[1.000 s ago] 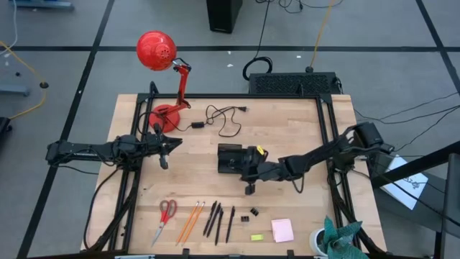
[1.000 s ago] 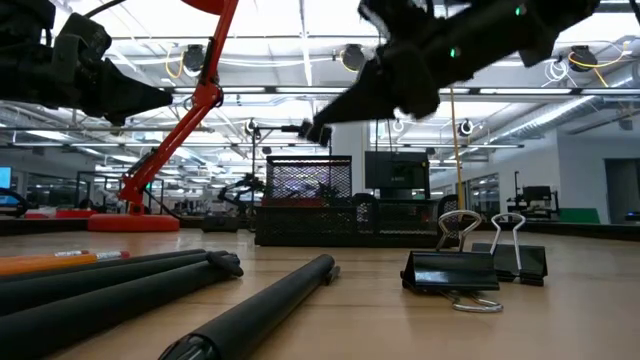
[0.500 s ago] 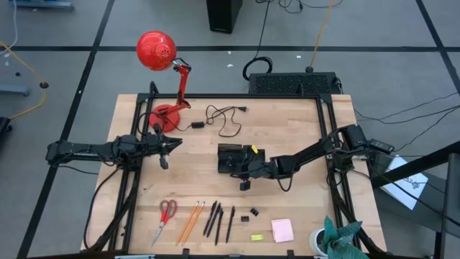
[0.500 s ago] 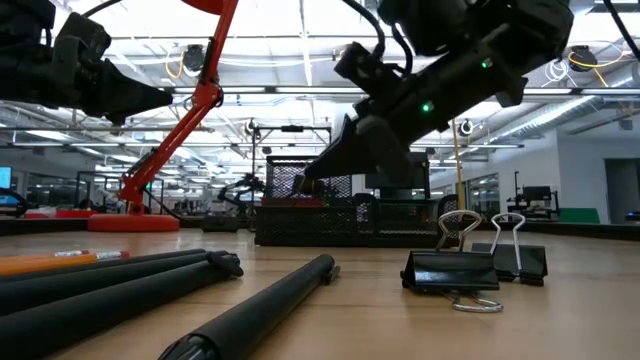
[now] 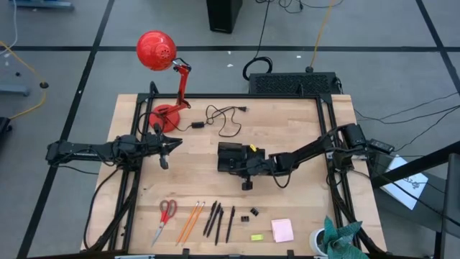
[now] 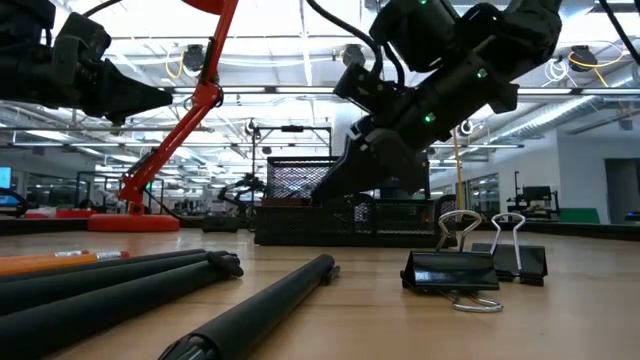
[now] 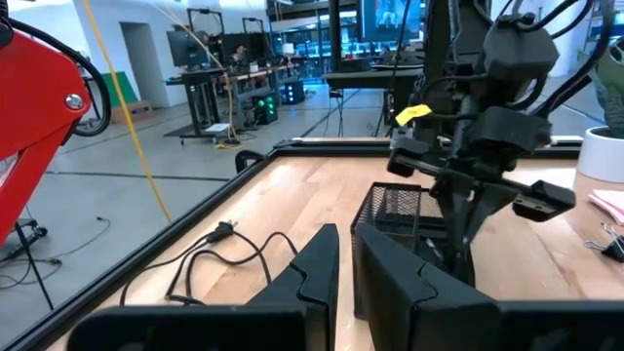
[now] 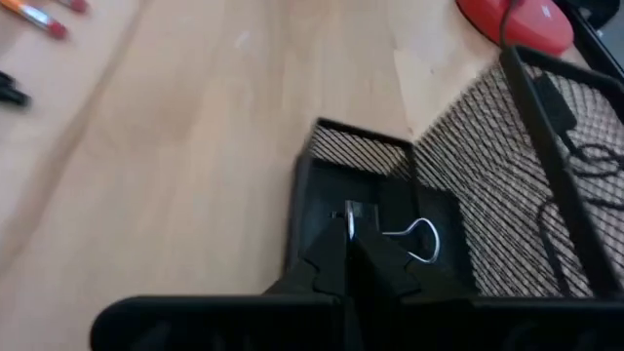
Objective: Pick and place office supplies into organizer
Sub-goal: Put the right black binder clip into the black desk organizer
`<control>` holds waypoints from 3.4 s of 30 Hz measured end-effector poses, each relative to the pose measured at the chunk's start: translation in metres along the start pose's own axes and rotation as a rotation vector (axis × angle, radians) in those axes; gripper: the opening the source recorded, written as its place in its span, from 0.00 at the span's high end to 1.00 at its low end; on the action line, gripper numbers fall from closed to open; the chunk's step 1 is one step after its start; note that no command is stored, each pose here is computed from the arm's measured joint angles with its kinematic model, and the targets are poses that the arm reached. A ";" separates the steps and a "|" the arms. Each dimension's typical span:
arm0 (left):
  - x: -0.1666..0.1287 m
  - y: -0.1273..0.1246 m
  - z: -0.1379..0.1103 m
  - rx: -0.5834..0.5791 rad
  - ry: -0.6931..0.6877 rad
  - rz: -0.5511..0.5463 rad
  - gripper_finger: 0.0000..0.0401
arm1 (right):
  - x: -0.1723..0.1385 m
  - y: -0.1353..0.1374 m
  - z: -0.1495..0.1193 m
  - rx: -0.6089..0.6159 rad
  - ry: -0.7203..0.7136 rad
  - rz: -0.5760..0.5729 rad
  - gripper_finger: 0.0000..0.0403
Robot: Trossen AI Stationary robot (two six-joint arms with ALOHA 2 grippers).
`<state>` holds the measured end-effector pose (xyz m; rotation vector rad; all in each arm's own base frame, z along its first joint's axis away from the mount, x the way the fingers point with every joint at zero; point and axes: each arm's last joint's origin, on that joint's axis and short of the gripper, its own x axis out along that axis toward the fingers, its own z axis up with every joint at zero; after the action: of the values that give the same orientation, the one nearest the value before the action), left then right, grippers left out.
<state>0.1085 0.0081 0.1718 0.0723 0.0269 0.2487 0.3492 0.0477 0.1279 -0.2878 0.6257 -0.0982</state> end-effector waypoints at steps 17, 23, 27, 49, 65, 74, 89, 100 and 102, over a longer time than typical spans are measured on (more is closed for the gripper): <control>0.000 0.000 0.000 0.000 0.000 0.000 0.88 | 0.000 0.001 -0.001 0.020 0.007 -0.001 0.85; 0.000 0.000 0.000 0.000 0.001 0.000 0.88 | -0.023 0.006 0.020 -0.014 -0.071 0.022 0.83; 0.000 0.000 0.000 0.000 0.001 0.000 0.88 | -0.059 0.020 0.038 -0.050 -0.116 0.084 0.83; 0.000 0.000 0.000 -0.026 0.005 -0.001 0.88 | -0.087 0.093 -0.007 0.351 0.331 0.308 0.83; 0.000 0.000 -0.002 -0.016 0.019 -0.001 0.88 | -0.082 0.089 -0.005 0.359 0.366 0.453 0.83; 0.000 0.000 -0.002 -0.018 0.019 -0.001 0.88 | -0.081 0.079 -0.002 0.327 0.392 0.603 0.83; 0.000 0.000 -0.002 -0.019 0.020 -0.001 0.88 | -0.094 0.062 0.016 0.575 0.363 0.610 0.82; 0.000 0.000 -0.002 -0.018 0.022 -0.001 0.88 | -0.095 0.067 0.014 0.694 0.398 0.543 0.68; 0.000 0.000 -0.002 -0.018 0.023 -0.001 0.88 | -0.094 0.067 0.014 0.703 0.398 0.537 0.67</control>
<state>0.1085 0.0081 0.1695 0.0515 0.0470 0.2484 0.2822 0.1315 0.1720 0.5958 0.9985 0.1476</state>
